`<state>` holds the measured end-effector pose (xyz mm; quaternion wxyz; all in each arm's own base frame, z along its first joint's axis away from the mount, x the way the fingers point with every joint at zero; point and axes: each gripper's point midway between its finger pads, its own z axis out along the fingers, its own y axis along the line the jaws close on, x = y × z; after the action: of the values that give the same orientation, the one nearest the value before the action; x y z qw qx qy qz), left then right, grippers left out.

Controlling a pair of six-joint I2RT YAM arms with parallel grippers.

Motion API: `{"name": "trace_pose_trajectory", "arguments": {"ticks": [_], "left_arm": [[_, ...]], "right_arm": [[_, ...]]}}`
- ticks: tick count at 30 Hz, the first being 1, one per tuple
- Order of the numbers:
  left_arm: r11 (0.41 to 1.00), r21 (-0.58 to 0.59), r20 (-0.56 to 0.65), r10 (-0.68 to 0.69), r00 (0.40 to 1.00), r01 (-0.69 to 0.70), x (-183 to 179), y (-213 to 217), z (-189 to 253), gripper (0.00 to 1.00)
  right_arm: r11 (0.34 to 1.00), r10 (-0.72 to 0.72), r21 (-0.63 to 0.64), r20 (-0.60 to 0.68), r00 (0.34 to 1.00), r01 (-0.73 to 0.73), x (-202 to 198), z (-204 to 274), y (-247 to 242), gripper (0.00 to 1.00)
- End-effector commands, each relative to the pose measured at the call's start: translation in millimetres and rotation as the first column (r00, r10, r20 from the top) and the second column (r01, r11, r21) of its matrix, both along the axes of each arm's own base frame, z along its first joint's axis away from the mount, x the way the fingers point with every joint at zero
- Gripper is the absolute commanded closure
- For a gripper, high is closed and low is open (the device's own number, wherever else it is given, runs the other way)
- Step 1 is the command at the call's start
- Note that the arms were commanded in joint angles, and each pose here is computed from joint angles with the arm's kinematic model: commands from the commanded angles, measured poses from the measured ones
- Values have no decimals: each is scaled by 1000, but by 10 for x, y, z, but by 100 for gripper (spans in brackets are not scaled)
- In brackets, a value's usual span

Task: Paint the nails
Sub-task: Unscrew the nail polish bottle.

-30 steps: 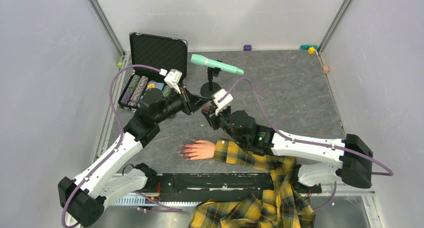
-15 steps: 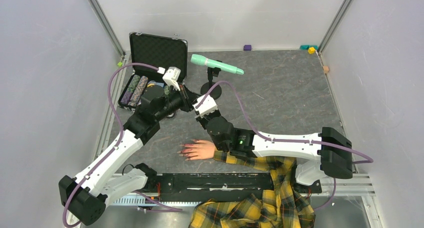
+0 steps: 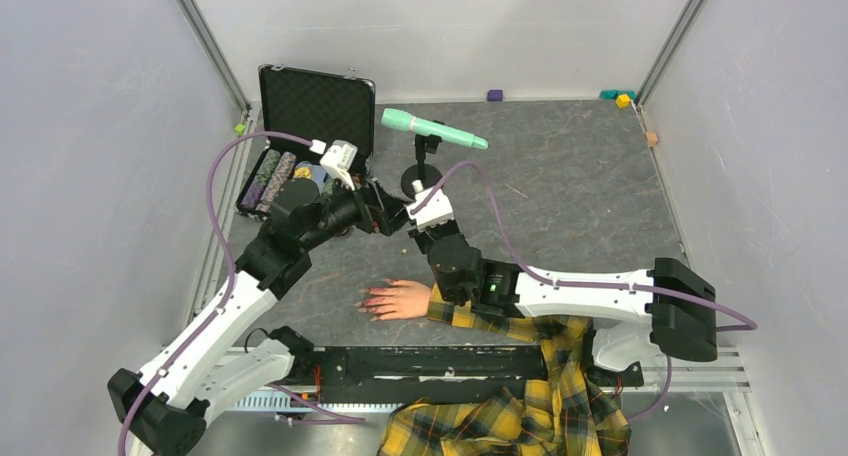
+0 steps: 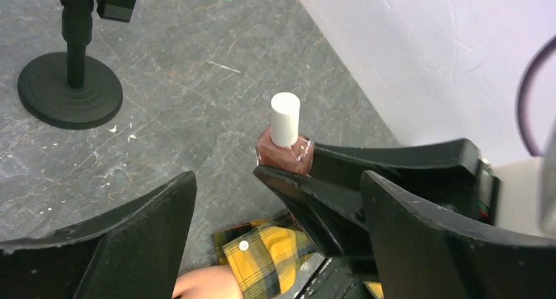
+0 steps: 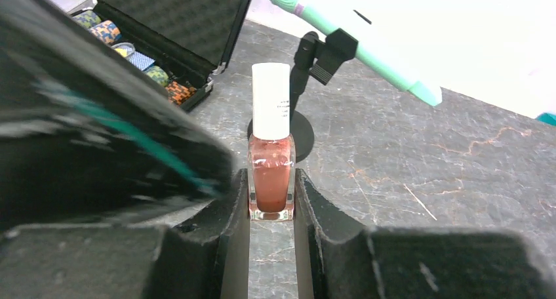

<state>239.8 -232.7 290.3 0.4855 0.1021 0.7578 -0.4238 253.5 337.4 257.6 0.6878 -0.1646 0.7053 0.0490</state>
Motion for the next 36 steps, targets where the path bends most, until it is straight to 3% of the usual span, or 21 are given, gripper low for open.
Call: {"name": "trace_pose_trajectory", "arguments": {"ticks": [1,7,11,19,27,36], "left_arm": [[1000,-18,81,8,997,-6,-66,67,189,0],[999,-24,102,39,994,-36,-64,127,232,0],[998,-35,127,48,991,-43,-80,156,284,0],[999,-41,156,26,987,-20,-119,142,335,0],[989,-78,193,-109,975,126,-278,-33,433,0],[945,-110,237,-274,932,306,-491,-222,539,0]], "right_arm": [[993,-57,101,32,998,53,32,247,-217,100],[991,1,135,5,1000,-2,95,181,-302,100],[979,133,159,-38,990,-126,193,84,-302,100],[862,451,279,-40,892,-424,139,5,-406,100],[641,713,345,63,699,-685,-250,182,-411,100],[348,874,369,204,440,-862,-802,511,-313,100]]}}
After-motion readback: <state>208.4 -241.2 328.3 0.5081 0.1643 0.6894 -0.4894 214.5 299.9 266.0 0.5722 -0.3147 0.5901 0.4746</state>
